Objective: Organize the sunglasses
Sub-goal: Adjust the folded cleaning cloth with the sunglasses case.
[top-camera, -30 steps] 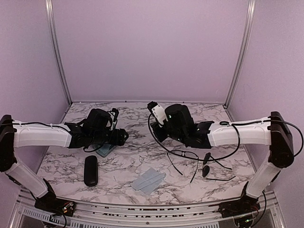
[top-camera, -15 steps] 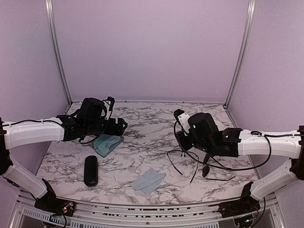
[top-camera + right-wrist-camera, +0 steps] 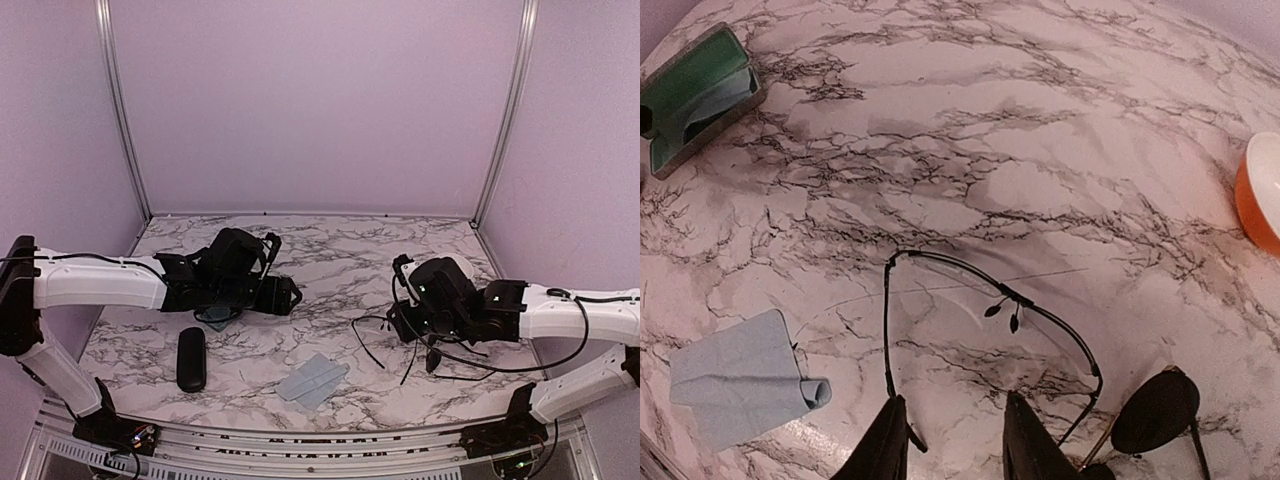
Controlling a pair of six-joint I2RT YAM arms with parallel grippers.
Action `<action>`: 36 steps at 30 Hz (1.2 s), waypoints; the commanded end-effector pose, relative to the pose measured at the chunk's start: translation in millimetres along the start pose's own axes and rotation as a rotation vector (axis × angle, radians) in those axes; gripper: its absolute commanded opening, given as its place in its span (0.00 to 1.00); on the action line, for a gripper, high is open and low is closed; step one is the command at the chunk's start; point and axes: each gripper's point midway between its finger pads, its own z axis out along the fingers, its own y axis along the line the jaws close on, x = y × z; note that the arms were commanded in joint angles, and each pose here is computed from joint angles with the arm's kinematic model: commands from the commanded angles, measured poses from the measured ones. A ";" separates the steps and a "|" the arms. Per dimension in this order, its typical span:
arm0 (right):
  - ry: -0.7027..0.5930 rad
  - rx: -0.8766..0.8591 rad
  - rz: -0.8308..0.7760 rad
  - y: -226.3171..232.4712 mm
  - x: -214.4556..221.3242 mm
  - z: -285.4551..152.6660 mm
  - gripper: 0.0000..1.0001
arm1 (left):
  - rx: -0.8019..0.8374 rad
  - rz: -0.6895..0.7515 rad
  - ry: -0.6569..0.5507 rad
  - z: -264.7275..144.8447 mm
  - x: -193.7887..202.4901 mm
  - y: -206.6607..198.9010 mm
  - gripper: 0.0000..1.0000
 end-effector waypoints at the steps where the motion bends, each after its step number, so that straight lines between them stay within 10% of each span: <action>1: 0.118 -0.044 0.170 6.1 35.5 10.4 0.32 | -0.028 -0.073 0.024 18.0 17.7 -20.5 0.76; 24: 0.167 0.074 0.181 -15.2 67.1 26.7 0.30 | -0.005 -0.038 0.103 121.2 66.9 -113.8 0.61; 36: 0.126 -0.012 0.130 1.8 52.1 29.4 0.30 | -0.249 0.090 -0.006 90.3 26.5 -51.0 0.57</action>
